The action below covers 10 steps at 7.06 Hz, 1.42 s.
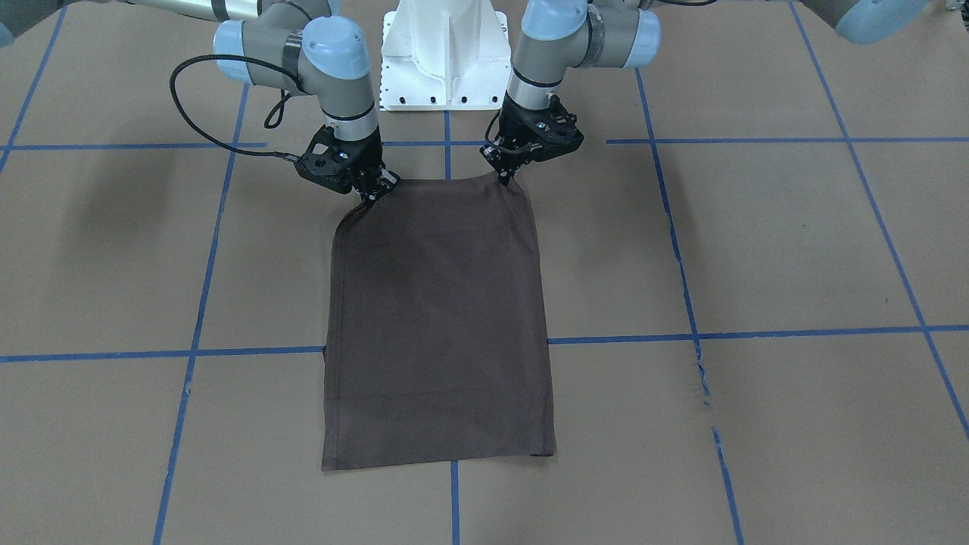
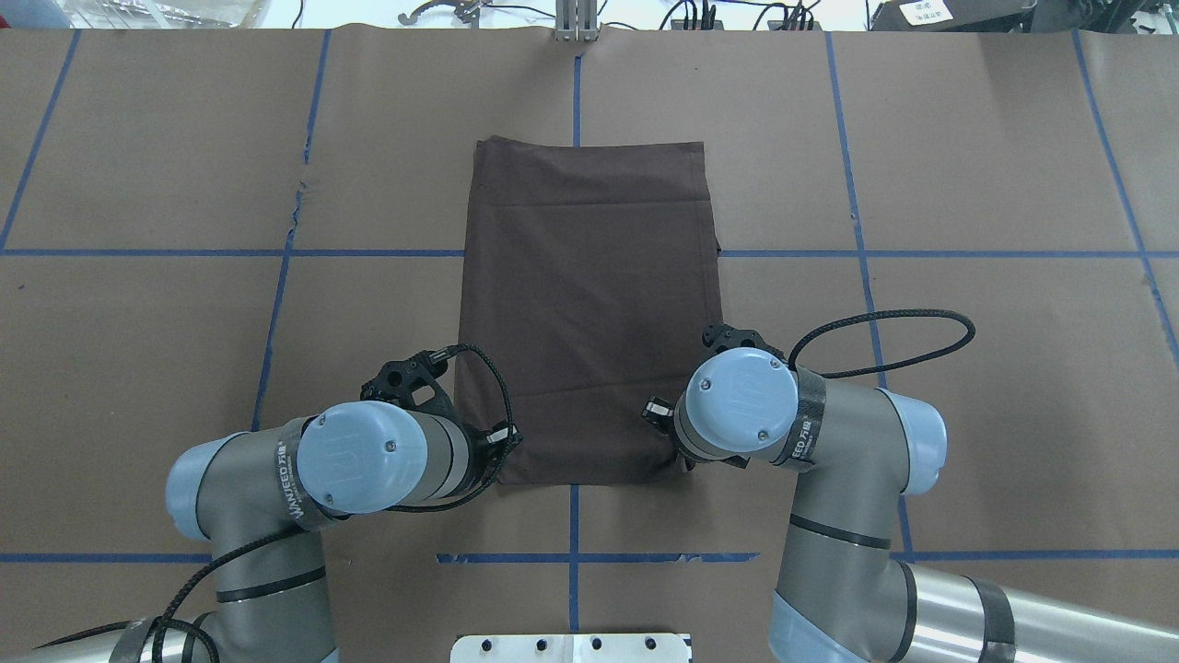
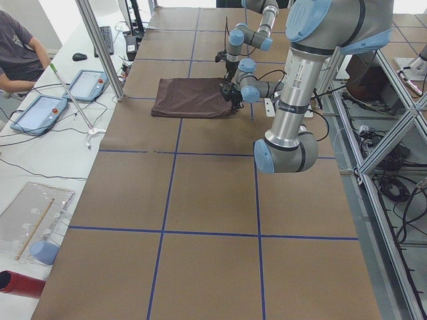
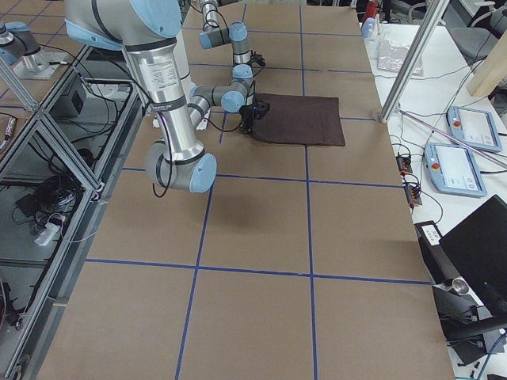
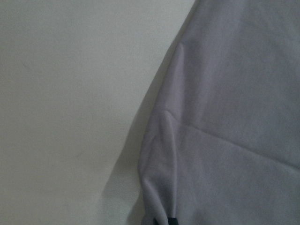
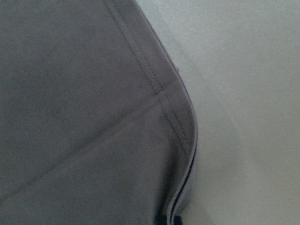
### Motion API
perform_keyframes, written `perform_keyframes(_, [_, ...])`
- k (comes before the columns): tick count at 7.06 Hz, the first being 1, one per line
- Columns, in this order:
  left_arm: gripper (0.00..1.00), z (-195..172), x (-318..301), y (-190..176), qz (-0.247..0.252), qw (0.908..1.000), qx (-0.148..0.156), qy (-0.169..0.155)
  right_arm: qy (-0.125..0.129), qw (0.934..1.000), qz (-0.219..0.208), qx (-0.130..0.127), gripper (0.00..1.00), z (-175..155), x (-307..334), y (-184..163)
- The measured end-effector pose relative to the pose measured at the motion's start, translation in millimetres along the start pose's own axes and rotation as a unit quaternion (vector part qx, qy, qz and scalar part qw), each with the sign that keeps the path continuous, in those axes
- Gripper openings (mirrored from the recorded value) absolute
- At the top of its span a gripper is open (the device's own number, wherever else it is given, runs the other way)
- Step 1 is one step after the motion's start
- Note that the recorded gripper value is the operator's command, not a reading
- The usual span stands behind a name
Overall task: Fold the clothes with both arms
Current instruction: 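Lift the near edge with both grippers and fold it away from the robot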
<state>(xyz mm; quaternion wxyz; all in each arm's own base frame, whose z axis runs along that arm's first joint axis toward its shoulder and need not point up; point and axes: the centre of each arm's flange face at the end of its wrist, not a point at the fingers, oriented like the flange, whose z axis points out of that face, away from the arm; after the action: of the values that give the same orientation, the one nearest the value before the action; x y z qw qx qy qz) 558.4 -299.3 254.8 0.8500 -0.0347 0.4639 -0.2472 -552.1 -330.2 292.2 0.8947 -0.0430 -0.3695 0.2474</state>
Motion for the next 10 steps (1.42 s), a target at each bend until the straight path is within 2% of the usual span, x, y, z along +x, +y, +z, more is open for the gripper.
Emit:
perform_keyframes(3, [0.0, -28, -5, 6, 0.003, 0.9999, -0.009, 0.012, -0.016, 0.9996, -0.012, -0.02, 0.0, -21, 10, 16])
perform_keyframes(5, [0.0, -62, -21, 34, 0.017, 0.9992, -0.033, 0.017, -0.035, 0.9971, -0.037, -0.056, 0.0, -53, 35, 48])
perform_keyframes(7, [0.0, -100, -38, 54, 0.029, 0.997, -0.068, 0.021, -0.045, 0.9944, -0.052, -0.08, 0.0, -71, 46, 64])
perform_keyframes(9, [0.0, -106, -36, 60, 0.033, 0.9955, -0.086, 0.023, -0.057, 0.9939, -0.066, -0.067, 0.0, -80, 37, 40])
perform_keyframes(10, [0.0, -112, -22, 46, 0.027, 0.996, -0.078, 0.035, -0.066, 0.9944, -0.059, -0.058, 0.0, -88, 23, 12])
